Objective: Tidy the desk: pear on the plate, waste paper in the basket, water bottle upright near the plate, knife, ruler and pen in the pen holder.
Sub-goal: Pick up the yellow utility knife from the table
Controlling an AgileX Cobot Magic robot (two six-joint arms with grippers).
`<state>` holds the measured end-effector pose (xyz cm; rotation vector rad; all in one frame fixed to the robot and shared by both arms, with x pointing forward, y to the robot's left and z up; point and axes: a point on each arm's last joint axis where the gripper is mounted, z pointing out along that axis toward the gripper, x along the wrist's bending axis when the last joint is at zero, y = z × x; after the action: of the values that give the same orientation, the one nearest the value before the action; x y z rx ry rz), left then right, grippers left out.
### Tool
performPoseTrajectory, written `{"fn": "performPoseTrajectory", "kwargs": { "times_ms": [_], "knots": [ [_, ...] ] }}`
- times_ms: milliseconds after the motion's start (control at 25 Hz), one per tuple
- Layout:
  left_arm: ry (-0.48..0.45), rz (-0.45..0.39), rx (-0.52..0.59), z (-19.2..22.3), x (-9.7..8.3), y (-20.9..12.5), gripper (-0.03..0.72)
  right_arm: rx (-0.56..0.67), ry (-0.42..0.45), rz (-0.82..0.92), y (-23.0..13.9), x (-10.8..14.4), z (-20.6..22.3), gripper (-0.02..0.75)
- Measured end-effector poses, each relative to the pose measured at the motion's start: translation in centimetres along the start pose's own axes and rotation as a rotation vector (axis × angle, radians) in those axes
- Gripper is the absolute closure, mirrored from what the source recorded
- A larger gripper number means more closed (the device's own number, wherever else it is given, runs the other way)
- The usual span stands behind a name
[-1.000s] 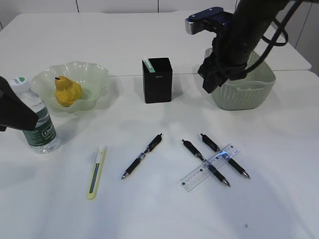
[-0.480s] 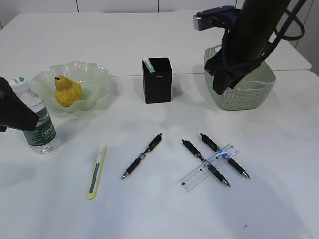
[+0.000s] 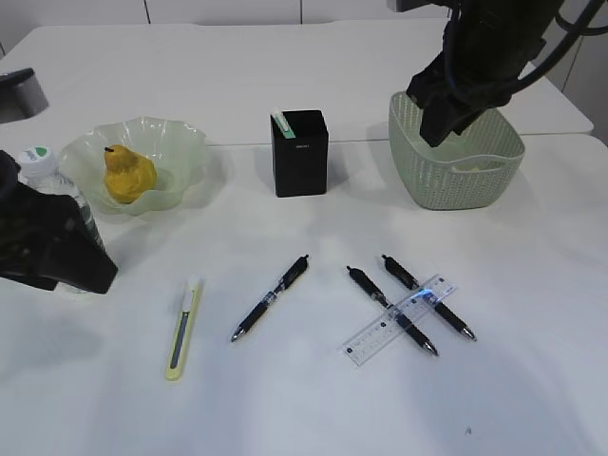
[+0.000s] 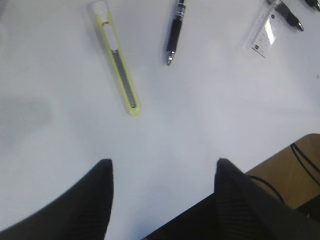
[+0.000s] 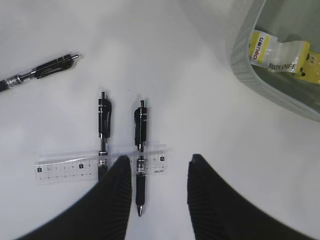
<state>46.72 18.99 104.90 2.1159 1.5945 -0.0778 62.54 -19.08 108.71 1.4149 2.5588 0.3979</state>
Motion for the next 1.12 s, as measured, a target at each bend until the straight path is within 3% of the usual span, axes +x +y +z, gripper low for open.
{"fn": "performPoseTrajectory", "kwargs": {
  "times_ms": [200,480,680,1120],
  "knots": [
    [-0.038,0.096,0.001,0.8,-2.8,-0.5,0.239,0.002,0.000,0.006,0.0,0.0,0.0,0.424],
    [-0.052,0.218,0.037,2.0,-5.4,-1.3,0.239,-0.008,-0.004,0.016,-0.1,0.0,-0.6,0.424],
    [-0.001,0.260,0.057,3.1,-5.1,-1.1,0.239,-0.029,-0.021,0.013,-0.3,0.1,-1.8,0.424],
    [0.186,0.298,0.228,6.4,-3.1,-0.7,0.239,-0.032,-0.043,0.007,-1.6,0.4,-3.3,0.424]
  ]
}}
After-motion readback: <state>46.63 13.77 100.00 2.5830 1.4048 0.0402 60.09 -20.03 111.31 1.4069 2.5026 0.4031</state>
